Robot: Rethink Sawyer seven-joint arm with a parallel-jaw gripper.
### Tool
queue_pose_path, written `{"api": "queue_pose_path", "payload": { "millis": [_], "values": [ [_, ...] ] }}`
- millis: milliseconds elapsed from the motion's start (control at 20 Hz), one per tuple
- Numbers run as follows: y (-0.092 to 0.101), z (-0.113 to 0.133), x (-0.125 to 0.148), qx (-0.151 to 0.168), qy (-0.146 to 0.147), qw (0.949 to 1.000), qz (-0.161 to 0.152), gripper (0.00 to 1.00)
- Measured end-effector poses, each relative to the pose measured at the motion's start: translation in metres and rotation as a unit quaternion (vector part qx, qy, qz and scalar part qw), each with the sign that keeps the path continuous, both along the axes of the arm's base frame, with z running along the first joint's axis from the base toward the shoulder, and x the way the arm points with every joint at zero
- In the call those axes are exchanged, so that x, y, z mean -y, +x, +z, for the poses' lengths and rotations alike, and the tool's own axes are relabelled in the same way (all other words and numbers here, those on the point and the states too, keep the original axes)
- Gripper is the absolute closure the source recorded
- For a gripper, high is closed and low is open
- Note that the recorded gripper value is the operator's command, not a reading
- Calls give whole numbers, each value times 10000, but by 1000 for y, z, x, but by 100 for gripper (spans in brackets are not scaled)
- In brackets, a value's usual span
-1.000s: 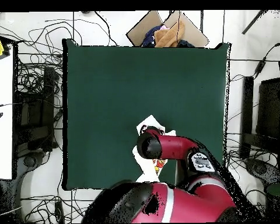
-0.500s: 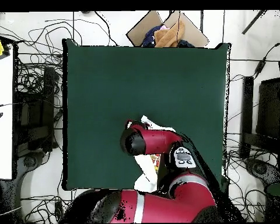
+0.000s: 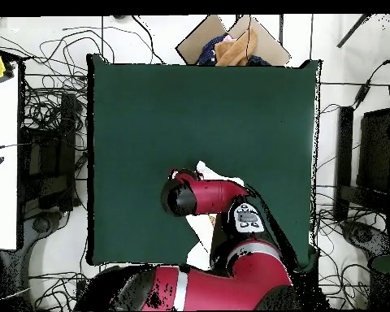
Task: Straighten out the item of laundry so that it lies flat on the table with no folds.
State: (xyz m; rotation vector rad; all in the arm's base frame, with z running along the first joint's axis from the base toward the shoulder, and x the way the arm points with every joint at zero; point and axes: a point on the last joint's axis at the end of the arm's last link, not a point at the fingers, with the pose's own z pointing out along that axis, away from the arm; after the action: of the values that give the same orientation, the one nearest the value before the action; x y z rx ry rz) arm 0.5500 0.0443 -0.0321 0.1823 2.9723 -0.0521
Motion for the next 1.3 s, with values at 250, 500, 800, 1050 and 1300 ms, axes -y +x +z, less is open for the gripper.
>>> {"api": "queue_pose_path", "payload": {
  "millis": [250, 500, 800, 1050, 1300],
  "values": [
    [-2, -1, -1, -53, -1, 10000, 6, 0],
    [-2, -1, -4, -60, 1, 10000, 31, 0],
    [-11, -11, -7, -174, 18, 9998, 48, 0],
    [-28, -24, -14, -330, -118, 9992, 188, 0],
    [-32, -25, -17, 19, -399, 9982, 443, 0]
  ]
}}
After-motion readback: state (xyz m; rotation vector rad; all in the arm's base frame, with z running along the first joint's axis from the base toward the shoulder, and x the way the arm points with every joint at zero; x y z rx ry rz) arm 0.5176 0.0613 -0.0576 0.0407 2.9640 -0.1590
